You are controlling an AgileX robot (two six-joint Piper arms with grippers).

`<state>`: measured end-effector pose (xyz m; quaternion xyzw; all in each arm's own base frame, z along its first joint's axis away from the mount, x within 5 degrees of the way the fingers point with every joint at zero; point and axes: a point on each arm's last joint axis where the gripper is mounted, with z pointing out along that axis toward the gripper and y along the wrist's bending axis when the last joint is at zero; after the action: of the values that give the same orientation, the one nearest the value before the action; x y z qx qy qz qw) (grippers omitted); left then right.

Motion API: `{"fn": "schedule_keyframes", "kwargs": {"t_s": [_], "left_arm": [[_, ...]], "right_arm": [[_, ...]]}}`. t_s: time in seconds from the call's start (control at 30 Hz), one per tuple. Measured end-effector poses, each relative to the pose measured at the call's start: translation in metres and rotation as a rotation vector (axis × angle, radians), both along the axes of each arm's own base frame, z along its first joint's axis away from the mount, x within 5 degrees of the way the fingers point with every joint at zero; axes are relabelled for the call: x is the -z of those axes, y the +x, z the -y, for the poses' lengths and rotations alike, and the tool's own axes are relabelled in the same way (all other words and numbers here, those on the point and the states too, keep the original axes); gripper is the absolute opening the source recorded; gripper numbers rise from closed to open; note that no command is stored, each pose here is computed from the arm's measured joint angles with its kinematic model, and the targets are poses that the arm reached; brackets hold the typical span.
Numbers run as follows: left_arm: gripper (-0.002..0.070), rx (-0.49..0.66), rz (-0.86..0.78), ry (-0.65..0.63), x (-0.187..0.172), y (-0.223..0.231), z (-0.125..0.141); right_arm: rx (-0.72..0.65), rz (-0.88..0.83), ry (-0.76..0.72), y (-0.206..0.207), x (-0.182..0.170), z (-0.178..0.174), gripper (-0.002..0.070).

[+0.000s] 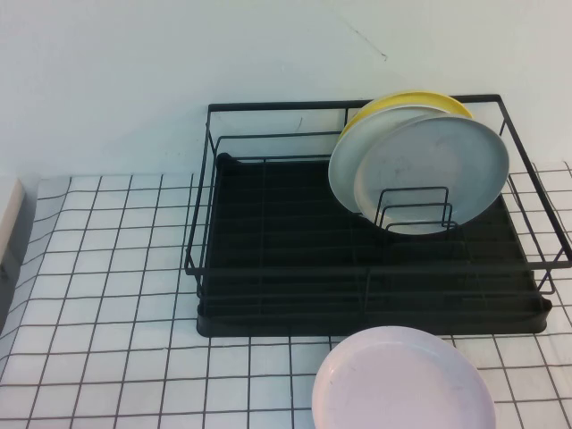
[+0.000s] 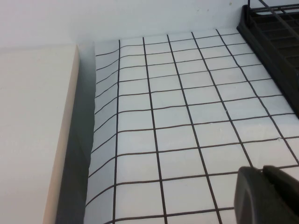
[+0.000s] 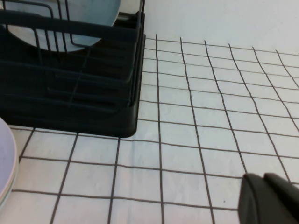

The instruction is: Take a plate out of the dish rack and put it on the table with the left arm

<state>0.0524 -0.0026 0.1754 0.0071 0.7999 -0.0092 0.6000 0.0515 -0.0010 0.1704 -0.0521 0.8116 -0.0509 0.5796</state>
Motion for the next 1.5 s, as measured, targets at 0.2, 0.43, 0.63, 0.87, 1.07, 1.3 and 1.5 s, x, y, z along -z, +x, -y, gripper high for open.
{"fn": "schedule_keyframes", "kwargs": {"t_s": [0.2, 0.43, 0.63, 0.87, 1.07, 1.3, 1.5], "left_arm": [[-0.0003, 0.000, 0.000, 0.000, 0.0000, 0.0000, 0.0000], [-0.0003, 0.001, 0.000, 0.010, 0.0000, 0.0000, -0.0002], [-0.0003, 0.001, 0.000, 0.031, 0.0001, 0.0000, -0.0007], [-0.0003, 0.001, 0.000, 0.035, 0.0001, 0.0000, -0.0008], [-0.0003, 0.002, 0.002, 0.033, -0.0001, 0.0001, -0.0006], [-0.0003, 0.002, 0.004, 0.031, -0.0003, 0.0001, -0.0006], [-0.0003, 0.002, 0.004, 0.031, -0.0003, 0.0001, -0.0006]], "right_arm": [[0.000, 0.000, 0.000, 0.0000, 0.0000, 0.0000, -0.0003], [0.000, 0.000, 0.000, 0.0000, 0.0000, 0.0000, -0.0003], [0.000, 0.000, 0.000, 0.0000, 0.0000, 0.0000, -0.0003], [0.000, 0.000, 0.000, 0.0000, 0.0000, 0.0000, -0.0003], [0.000, 0.000, 0.000, 0.0000, 0.0000, 0.0000, -0.0003], [0.000, 0.000, 0.000, 0.0000, 0.0000, 0.0000, -0.0003], [0.000, 0.000, 0.000, 0.0000, 0.0000, 0.0000, -0.0003]]}}
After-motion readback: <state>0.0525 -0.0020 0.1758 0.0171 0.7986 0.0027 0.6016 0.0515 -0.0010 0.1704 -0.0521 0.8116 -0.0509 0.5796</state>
